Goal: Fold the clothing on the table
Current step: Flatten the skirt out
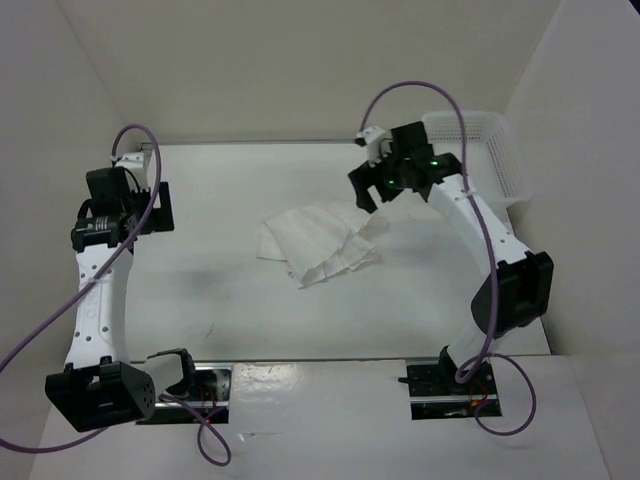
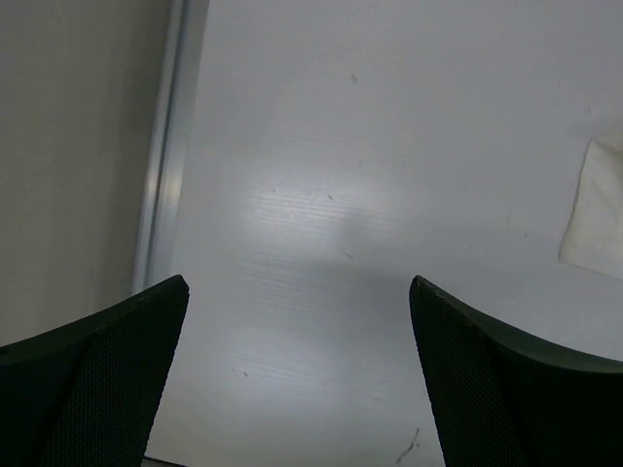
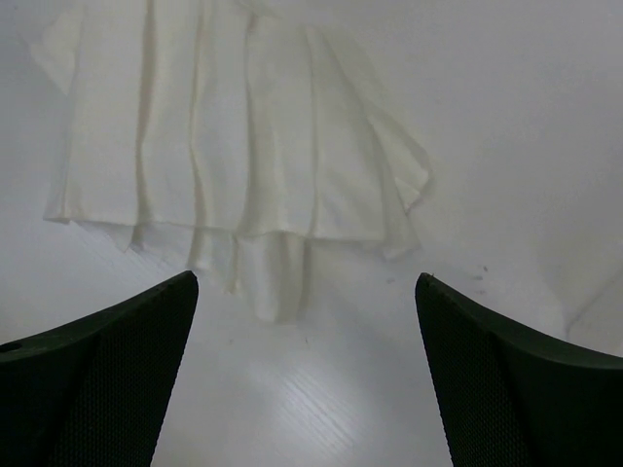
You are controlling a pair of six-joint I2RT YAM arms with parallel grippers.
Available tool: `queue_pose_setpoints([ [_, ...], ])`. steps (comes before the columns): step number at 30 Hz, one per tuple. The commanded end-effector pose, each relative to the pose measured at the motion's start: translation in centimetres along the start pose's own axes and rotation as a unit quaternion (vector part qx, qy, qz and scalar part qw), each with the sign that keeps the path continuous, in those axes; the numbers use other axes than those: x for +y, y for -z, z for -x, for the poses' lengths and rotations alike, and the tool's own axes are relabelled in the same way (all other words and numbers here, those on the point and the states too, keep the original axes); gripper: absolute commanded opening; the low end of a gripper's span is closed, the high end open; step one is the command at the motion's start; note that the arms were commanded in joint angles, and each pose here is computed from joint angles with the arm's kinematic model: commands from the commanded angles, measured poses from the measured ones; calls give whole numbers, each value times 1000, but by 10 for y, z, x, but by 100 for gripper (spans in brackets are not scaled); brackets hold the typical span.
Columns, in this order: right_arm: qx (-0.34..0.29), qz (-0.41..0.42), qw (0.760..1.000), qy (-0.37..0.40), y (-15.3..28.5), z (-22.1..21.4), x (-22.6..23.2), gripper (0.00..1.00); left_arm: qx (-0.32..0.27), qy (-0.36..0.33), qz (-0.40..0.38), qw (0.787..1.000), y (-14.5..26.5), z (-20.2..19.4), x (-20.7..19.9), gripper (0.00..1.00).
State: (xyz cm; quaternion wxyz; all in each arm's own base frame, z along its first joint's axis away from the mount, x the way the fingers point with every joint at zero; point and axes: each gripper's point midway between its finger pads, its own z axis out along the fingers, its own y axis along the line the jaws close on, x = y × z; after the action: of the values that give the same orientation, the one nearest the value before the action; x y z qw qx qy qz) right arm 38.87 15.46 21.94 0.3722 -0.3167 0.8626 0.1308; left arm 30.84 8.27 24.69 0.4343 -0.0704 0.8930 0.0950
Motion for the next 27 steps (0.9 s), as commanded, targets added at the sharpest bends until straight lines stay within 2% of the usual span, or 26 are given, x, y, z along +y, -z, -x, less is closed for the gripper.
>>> queue_pose_setpoints([
  [1, 18, 14, 995, 97, -24, 27, 63, 96, 82, 31, -68, 994, -3, -41, -22, 100],
  [2, 24, 13, 991, 127, -41, 31, 88, 96, 119, 44, -75, 989, -7, -55, -24, 100],
  [5, 37, 36, 986, 157, -70, 33, 123, 96, 168, 55, -85, 981, -17, -74, -26, 100],
  [9, 64, 69, 981, 170, -100, 21, 158, 96, 135, 51, -53, 988, -13, -61, -8, 100],
  [15, 98, 79, 976, 177, -127, -9, 173, 96, 125, 53, -58, 989, -15, -73, -8, 100],
  [27, 132, 127, 962, 204, -125, -49, 233, 93, 115, 59, -86, 988, -15, -73, -10, 100],
])
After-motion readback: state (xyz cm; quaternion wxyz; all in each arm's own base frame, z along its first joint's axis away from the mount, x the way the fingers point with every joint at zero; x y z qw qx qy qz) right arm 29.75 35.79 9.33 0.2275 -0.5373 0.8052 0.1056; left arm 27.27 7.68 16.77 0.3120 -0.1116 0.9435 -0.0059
